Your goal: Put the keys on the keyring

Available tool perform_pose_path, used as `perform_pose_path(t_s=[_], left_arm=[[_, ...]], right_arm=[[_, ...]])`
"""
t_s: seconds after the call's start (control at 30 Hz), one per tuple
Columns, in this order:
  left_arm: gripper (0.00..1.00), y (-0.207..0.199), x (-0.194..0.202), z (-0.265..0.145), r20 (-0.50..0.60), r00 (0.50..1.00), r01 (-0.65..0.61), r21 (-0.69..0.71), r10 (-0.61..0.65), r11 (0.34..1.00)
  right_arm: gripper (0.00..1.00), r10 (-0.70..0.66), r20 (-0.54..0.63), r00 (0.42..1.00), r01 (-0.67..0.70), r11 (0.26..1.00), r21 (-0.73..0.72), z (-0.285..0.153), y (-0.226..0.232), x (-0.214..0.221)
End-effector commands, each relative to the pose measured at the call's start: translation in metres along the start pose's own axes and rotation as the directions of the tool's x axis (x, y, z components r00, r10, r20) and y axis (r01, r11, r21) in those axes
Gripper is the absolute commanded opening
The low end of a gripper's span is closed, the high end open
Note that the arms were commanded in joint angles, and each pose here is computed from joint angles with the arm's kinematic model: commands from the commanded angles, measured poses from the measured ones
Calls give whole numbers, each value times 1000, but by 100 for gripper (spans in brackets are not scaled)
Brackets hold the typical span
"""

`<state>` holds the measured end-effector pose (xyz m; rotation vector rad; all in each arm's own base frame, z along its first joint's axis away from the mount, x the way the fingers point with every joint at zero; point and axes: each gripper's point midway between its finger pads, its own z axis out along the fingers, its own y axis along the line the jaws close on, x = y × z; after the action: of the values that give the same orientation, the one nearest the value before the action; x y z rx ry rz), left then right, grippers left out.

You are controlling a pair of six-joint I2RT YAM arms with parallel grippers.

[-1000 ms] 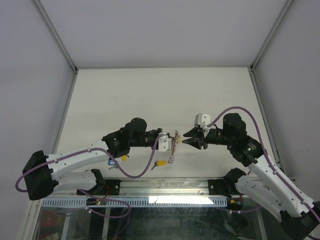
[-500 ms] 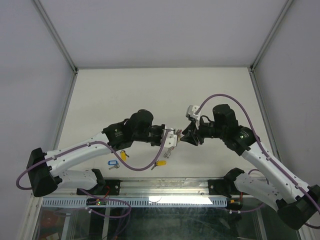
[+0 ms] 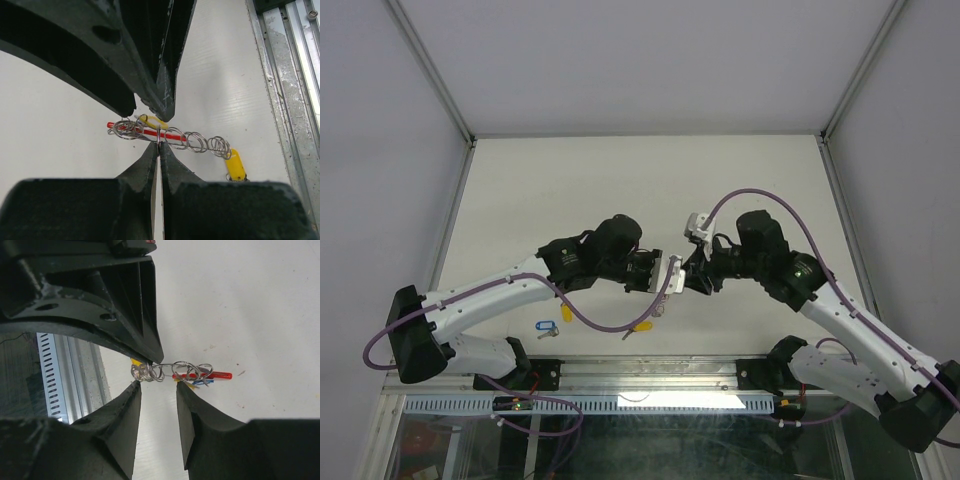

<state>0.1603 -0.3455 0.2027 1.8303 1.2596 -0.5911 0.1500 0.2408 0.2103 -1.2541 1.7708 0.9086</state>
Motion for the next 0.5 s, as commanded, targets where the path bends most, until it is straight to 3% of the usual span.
perform_pose_path(t_s=[0.0,0.47], left_arm=[[0,14,-29,-8,67,996,-58,-36,61,998],[0,14,-31,-7,64,996,-59,-38,61,998]], right_arm=[[37,-16,59,998,14,1000,23,4,-5,-17],[33,-1,32,999,1,1000,-18,18,0,-6]])
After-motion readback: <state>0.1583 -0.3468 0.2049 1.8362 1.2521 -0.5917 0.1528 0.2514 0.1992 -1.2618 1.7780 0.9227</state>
